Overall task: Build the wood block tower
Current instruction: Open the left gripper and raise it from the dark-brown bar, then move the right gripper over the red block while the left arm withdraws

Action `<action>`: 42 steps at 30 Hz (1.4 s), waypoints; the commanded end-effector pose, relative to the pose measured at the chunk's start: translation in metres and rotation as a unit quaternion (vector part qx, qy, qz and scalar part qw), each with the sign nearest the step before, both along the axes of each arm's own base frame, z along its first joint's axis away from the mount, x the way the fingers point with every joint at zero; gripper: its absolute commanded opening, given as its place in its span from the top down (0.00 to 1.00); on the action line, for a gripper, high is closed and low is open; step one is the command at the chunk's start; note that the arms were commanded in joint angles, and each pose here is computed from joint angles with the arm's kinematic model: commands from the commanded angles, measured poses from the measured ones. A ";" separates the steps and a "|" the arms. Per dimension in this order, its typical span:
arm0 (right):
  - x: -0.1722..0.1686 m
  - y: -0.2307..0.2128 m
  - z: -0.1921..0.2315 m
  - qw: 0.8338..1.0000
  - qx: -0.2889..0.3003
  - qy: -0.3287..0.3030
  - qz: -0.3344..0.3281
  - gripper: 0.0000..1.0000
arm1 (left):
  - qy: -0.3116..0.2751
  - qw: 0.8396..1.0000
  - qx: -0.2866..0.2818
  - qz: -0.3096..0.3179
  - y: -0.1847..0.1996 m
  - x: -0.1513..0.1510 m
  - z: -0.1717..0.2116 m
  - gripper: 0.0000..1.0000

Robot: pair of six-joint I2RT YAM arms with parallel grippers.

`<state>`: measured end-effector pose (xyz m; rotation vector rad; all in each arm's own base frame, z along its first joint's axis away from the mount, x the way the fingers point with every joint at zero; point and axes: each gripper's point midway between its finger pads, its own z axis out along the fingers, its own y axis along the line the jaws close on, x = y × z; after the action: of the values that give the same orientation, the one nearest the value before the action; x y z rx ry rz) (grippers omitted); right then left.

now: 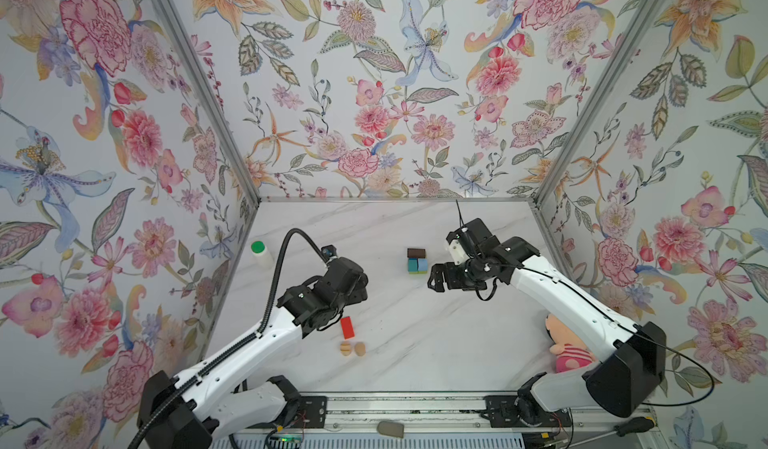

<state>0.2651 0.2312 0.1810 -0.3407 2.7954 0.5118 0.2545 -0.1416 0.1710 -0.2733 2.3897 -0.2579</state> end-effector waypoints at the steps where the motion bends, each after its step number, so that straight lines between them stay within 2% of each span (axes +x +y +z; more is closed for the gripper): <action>1: 0.006 0.028 -0.008 1.000 -0.014 0.019 -0.005 0.01 | 0.014 0.999 -0.006 0.041 0.024 -0.017 -0.019 0.19; 4: 0.008 0.064 -0.018 0.999 -0.008 0.048 0.007 0.01 | 0.025 0.998 -0.003 0.052 0.038 -0.032 -0.027 0.19; 8: 0.006 0.099 -0.041 0.996 -0.038 0.069 0.029 0.04 | 0.025 0.997 -0.012 0.073 0.057 -0.052 -0.034 0.19; 10: 0.004 0.115 -0.053 0.995 -0.051 0.081 0.038 0.09 | 0.031 0.996 -0.029 0.076 0.062 -0.062 -0.040 0.19; 15: -0.004 0.152 -0.072 0.992 -0.050 0.098 0.062 0.27 | 0.027 0.996 -0.020 0.088 0.080 -0.076 -0.034 0.19; 18: -0.008 0.170 -0.079 0.991 -0.048 0.098 0.076 0.33 | 0.035 0.996 -0.016 0.086 0.083 -0.081 -0.036 0.19; 26: -0.027 0.208 -0.106 0.986 -0.061 0.101 0.115 0.34 | 0.051 0.996 -0.054 0.055 0.071 -0.091 -0.045 0.20; 33: -0.049 0.238 -0.129 0.981 -0.064 0.111 0.144 0.34 | 0.052 0.994 -0.070 0.062 0.083 -0.107 -0.042 0.21; 42: -0.055 0.247 -0.145 0.980 -0.078 0.108 0.147 0.35 | 0.048 0.996 -0.048 0.052 0.087 -0.108 -0.034 0.21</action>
<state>0.2081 0.4791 0.0390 -0.8125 3.0088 0.4509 0.1487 -0.0596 0.1313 -0.4801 2.4447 -0.3503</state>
